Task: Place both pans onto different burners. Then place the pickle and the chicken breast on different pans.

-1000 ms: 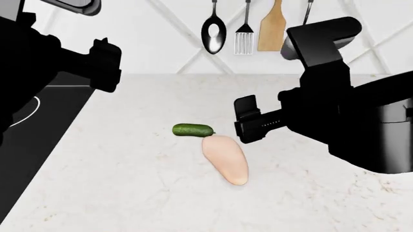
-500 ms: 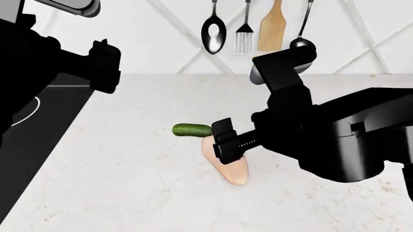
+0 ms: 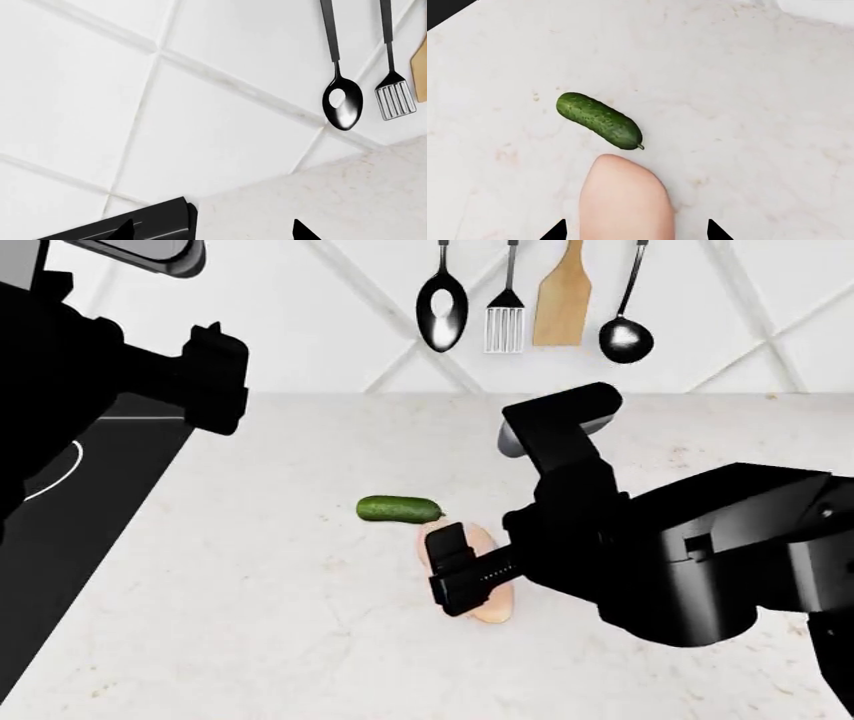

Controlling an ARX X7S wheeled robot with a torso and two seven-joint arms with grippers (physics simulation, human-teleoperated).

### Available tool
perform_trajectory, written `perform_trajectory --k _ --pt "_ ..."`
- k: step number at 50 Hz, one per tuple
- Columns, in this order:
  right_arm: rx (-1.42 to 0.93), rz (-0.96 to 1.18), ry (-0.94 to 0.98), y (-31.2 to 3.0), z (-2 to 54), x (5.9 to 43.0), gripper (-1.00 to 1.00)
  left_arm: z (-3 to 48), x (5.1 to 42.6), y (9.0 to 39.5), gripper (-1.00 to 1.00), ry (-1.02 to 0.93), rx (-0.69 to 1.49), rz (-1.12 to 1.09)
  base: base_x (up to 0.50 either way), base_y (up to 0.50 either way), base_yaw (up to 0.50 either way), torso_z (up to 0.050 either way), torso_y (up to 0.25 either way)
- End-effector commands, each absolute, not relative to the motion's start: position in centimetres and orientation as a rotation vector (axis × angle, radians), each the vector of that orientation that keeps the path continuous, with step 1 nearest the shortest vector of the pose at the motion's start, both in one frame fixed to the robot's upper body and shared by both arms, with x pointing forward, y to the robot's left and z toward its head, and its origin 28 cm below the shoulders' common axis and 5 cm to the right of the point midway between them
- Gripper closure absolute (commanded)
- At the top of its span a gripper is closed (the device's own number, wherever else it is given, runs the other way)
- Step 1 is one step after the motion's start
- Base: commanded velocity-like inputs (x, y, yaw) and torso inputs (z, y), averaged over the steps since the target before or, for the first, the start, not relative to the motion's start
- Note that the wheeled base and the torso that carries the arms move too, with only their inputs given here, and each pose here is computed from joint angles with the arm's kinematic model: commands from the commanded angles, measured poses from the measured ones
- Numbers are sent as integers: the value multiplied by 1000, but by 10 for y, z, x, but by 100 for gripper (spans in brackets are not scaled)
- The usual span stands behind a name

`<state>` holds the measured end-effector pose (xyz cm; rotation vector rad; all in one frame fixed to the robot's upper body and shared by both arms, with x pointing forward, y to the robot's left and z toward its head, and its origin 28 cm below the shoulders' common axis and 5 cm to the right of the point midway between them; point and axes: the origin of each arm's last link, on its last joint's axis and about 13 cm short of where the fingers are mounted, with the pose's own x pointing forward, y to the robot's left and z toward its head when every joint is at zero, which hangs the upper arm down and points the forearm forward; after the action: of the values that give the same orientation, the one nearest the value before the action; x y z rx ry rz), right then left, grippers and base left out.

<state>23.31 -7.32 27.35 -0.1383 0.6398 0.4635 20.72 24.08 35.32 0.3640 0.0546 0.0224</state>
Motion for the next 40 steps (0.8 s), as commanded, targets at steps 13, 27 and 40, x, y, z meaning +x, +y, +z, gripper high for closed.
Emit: perform_trajectory --k 13,27,40 --pt "-84 485 697 -79 239 238 -100 353 207 240 -100 56 366 18 0 0 0 0 0" --pt "-52 516 744 -84 216 236 -100 353 207 240 -100 54 366 19 0 0 0 0 0" --pt "-155 496 663 -85 212 240 100 352 207 241 -100 55 367 21 0 0 0 0 0"
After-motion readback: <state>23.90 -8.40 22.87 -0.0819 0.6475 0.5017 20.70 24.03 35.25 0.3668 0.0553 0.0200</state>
